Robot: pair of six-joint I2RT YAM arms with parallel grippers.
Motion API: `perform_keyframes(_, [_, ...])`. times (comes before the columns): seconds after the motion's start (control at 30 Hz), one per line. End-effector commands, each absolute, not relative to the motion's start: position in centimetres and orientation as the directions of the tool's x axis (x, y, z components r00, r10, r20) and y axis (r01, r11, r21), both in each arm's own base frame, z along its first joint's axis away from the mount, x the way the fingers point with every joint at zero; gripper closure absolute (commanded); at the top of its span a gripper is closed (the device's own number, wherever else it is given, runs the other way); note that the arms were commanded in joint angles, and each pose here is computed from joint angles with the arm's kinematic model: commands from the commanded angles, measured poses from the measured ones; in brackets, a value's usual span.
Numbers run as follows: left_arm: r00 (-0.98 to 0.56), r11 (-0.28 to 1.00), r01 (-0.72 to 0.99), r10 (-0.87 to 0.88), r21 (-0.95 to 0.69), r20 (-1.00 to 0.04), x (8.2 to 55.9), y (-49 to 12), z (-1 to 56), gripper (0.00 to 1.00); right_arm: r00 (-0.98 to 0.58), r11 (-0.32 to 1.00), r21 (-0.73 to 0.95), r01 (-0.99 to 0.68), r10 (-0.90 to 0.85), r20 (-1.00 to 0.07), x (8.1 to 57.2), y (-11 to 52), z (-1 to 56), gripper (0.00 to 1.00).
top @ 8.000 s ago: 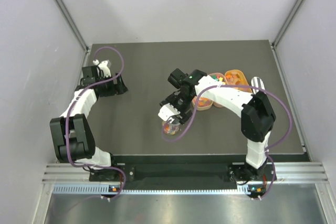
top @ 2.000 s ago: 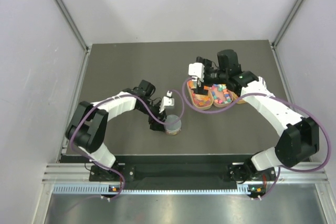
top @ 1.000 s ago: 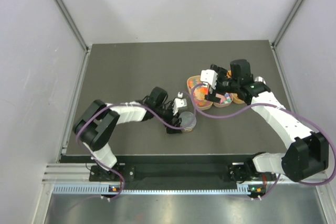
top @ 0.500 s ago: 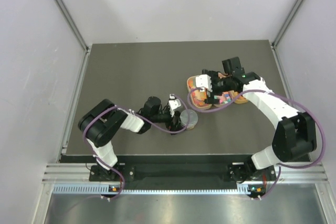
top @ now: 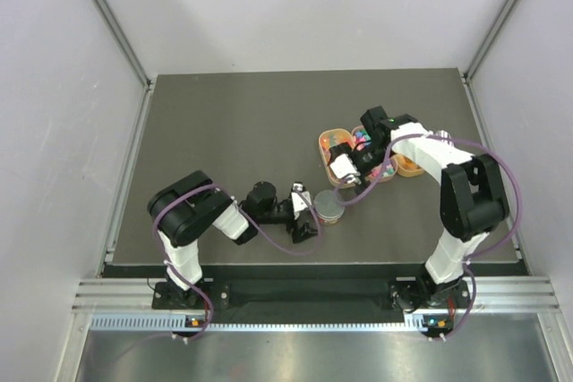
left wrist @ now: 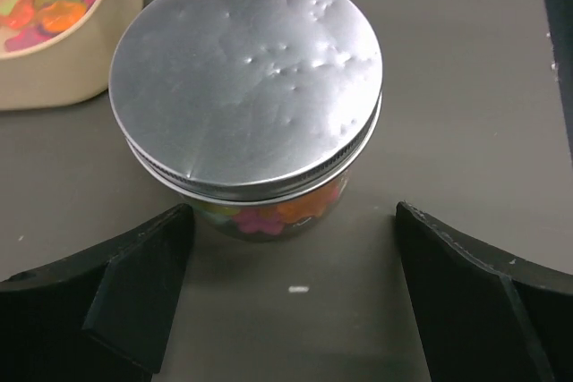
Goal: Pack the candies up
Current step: Screw the bottle lid onto the packing bottle.
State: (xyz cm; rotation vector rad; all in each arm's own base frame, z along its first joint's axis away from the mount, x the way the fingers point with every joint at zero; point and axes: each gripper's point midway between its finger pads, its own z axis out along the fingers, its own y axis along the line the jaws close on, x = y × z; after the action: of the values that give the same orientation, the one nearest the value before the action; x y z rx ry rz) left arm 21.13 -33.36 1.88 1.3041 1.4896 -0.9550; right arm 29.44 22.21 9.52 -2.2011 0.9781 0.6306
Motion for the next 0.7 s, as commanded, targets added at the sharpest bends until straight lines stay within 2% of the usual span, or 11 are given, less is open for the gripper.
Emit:
perform_keyframes(0.0, [-0.051,0.128,0.992,0.382,-0.002,-0.923,19.8,-32.7,-1.6,0.02,0.683,-0.644,-0.403,-0.65,-0.264,-0.68,27.8,24.2,11.2,0.0])
perform_keyframes(0.03, [-0.046,0.136,0.991,0.384,0.007,-0.922,20.1,-32.7,-1.7,0.01,0.631,-0.67,-0.329,-0.665,-0.268,-0.728,26.5,23.8,10.5,0.0])
perform_keyframes(0.17, [-0.038,0.168,0.985,0.389,0.031,-0.92,21.3,-33.1,-1.5,0.01,0.683,-0.744,-0.351,-0.568,-0.188,-0.706,26.0,23.7,10.9,0.0])
perform_keyframes(0.4, [-0.037,0.201,0.979,0.373,0.041,-0.927,22.5,-33.7,-1.2,0.01,0.707,-0.785,-0.326,-0.527,-0.192,-0.68,25.4,22.2,10.5,0.0])
perform_keyframes(0.53, [-0.052,0.211,0.977,0.374,0.031,-0.926,23.1,-34.2,-1.5,0.1,0.715,-0.787,-0.344,-0.513,-0.169,-0.679,24.4,22.0,10.9,0.0])
perform_keyframes(0.67, [-0.041,0.206,0.978,0.369,0.039,-0.928,23.5,-34.8,-1.3,0.13,0.726,-0.794,-0.37,-0.483,-0.126,-0.676,23.6,22.4,10.9,0.0])
